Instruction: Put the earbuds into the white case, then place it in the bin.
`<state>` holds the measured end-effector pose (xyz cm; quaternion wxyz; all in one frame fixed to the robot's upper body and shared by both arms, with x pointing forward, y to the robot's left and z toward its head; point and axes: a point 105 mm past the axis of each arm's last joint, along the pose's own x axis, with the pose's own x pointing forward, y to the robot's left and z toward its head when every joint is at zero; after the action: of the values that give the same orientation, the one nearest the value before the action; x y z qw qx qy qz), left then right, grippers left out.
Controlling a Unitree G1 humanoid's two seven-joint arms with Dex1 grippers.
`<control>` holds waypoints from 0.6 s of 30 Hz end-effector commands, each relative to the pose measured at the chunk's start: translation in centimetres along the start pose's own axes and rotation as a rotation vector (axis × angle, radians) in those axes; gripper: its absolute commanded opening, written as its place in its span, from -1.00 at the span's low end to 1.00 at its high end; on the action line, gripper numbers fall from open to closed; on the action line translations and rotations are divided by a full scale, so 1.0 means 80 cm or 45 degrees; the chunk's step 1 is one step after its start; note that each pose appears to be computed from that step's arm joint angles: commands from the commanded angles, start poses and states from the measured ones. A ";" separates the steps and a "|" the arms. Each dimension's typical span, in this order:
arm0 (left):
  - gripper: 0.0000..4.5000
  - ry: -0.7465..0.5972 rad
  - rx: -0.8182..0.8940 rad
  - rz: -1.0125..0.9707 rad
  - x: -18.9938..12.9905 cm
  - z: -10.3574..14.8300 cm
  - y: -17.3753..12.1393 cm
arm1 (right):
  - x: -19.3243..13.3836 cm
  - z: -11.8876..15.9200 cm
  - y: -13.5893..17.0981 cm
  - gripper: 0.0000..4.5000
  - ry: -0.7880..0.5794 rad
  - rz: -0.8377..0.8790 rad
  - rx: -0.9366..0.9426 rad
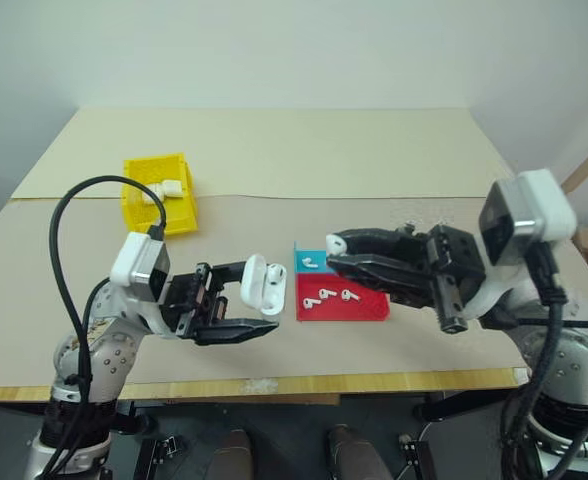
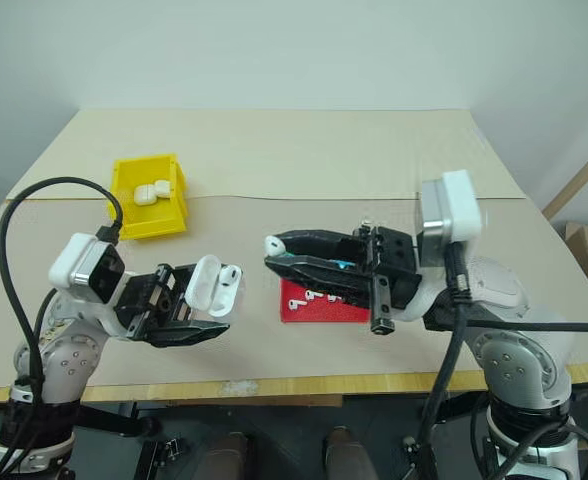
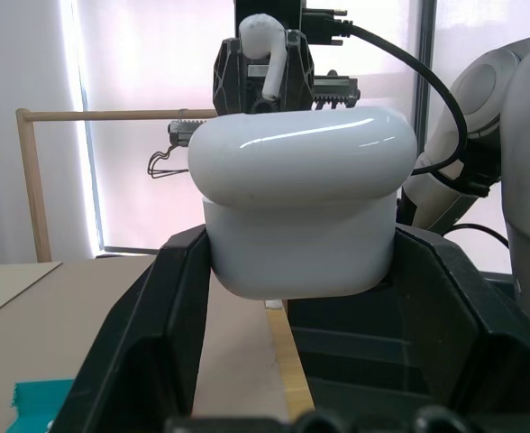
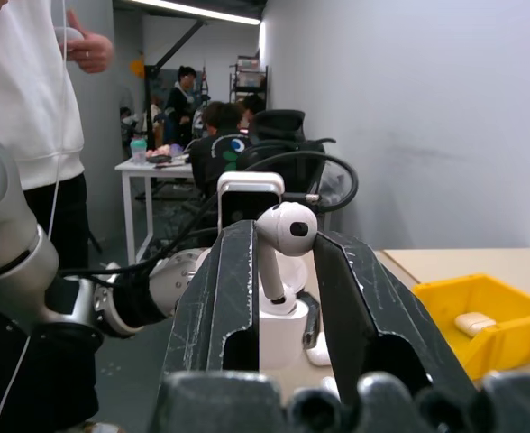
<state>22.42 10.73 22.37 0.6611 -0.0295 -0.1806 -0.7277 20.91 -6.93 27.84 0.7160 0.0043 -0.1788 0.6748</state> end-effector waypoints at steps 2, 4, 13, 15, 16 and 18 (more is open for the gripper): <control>0.23 0.001 0.017 -0.028 0.005 0.005 0.001 | 0.005 -0.002 0.002 -0.54 0.058 0.007 -0.045; 0.23 0.005 0.020 -0.021 0.006 0.005 0.004 | 0.007 -0.003 0.001 -0.54 0.065 0.010 -0.050; 0.23 0.048 0.018 -0.008 0.004 -0.003 0.010 | 0.016 -0.002 -0.001 -0.54 0.068 0.056 -0.039; 0.23 0.051 0.019 -0.008 0.003 -0.004 0.013 | 0.017 -0.003 0.000 -0.54 0.072 0.071 -0.020; 0.23 0.050 0.018 -0.009 0.004 -0.005 0.014 | 0.018 -0.003 0.000 -0.54 0.074 0.078 -0.013; 0.23 0.043 0.018 -0.009 0.008 -0.008 0.016 | 0.018 -0.005 0.002 -0.54 0.079 0.095 0.005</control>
<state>23.87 10.30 21.84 0.6699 -0.0221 -0.1608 -0.7245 21.51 -5.50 27.31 0.7084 -0.0230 -0.1478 0.6898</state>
